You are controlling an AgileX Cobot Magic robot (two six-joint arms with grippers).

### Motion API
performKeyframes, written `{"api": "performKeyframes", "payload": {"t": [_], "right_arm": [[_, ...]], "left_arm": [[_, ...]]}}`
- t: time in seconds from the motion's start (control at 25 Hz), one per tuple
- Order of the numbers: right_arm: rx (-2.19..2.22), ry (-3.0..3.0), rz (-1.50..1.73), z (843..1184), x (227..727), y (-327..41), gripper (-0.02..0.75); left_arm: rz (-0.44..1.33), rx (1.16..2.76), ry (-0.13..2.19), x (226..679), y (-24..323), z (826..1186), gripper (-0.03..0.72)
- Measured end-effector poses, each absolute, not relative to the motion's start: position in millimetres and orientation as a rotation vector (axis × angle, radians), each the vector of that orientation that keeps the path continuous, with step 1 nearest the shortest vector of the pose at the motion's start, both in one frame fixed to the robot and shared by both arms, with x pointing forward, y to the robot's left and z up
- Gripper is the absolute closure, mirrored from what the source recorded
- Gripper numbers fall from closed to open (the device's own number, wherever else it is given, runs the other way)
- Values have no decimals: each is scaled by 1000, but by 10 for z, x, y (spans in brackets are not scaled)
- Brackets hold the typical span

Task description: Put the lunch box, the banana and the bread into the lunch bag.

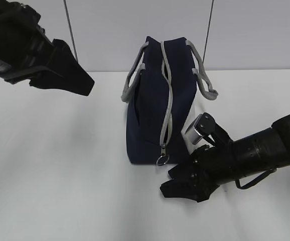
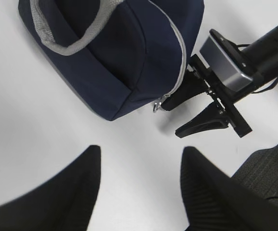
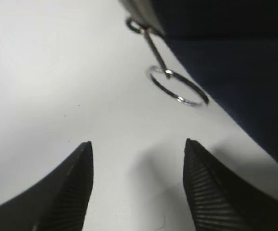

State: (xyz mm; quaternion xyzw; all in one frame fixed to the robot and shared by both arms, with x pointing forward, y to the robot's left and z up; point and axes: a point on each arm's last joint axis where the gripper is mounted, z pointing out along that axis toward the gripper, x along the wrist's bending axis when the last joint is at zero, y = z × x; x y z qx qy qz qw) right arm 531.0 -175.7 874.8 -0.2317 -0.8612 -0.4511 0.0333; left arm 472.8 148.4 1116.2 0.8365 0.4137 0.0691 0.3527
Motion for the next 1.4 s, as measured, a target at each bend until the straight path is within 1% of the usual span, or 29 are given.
{"api": "performKeyframes", "payload": {"t": [0.32, 0.64, 1.4], "right_arm": [[-690, -2617, -1415, 8769, 5294, -1739, 300], [-671, -2644, -1472, 8944, 5306, -1737, 299], [-776, -2665, -1517, 8951, 5382, -1753, 299]], "left_arm": [[178, 2164, 1070, 4728, 1484, 11162, 307], [179, 2165, 1070, 4727, 1485, 11161, 307], [186, 2171, 1068, 4730, 1489, 11159, 308]]}}
